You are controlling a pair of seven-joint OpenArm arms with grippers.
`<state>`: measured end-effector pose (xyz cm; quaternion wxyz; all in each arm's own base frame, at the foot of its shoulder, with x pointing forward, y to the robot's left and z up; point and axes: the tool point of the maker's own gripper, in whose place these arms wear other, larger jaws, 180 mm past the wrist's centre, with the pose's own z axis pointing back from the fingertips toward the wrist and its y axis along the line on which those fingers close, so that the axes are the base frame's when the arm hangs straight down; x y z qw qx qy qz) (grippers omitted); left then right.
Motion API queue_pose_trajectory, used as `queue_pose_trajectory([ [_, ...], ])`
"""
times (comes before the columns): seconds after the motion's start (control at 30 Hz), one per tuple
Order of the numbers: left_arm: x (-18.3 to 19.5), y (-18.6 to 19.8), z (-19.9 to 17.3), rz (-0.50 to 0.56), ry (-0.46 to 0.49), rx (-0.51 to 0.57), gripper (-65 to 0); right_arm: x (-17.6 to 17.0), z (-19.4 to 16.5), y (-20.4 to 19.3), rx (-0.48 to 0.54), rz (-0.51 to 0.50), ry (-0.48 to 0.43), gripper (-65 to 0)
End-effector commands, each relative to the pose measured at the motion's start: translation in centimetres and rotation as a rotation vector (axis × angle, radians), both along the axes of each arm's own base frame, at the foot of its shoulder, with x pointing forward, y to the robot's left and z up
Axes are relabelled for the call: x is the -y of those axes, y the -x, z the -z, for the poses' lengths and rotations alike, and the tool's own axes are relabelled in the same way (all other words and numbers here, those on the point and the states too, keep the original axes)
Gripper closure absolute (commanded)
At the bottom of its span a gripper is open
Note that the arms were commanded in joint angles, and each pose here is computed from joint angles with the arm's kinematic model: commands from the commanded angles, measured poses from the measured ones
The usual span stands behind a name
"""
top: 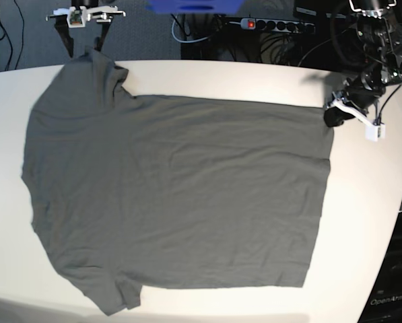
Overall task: Fold the T-shirt properly
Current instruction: 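Lift the shirt's shoulder edge with both grippers and pull it taut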
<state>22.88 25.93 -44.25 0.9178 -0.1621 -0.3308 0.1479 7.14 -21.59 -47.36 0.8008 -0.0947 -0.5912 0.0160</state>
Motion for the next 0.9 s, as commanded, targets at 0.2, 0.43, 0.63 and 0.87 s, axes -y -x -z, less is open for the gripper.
queue_pose_trajectory([
  [0.2, -1.0, 2.6, 2.1, 0.011, -0.072, -0.145, -2.6, 0.3, -0.8, 0.2, 0.034, 0.005, 0.01, -8.9],
  [0.43, -1.0, 2.6, 2.1, 0.011, -0.072, -0.145, -2.6, 0.3, -0.9, 0.2, 0.038, 0.006, 0.012, -2.9],
  [0.63, -0.9, 2.4, 1.8, 0.015, -0.073, -0.137, -2.6, 0.3, -2.9, 1.1, 0.134, 0.015, 0.028, -0.7],
  [0.87, -0.5, 1.9, 0.5, 0.041, -0.092, -0.103, -2.6, 0.9, -4.3, 2.0, 0.194, 0.056, 0.051, -0.7],
])
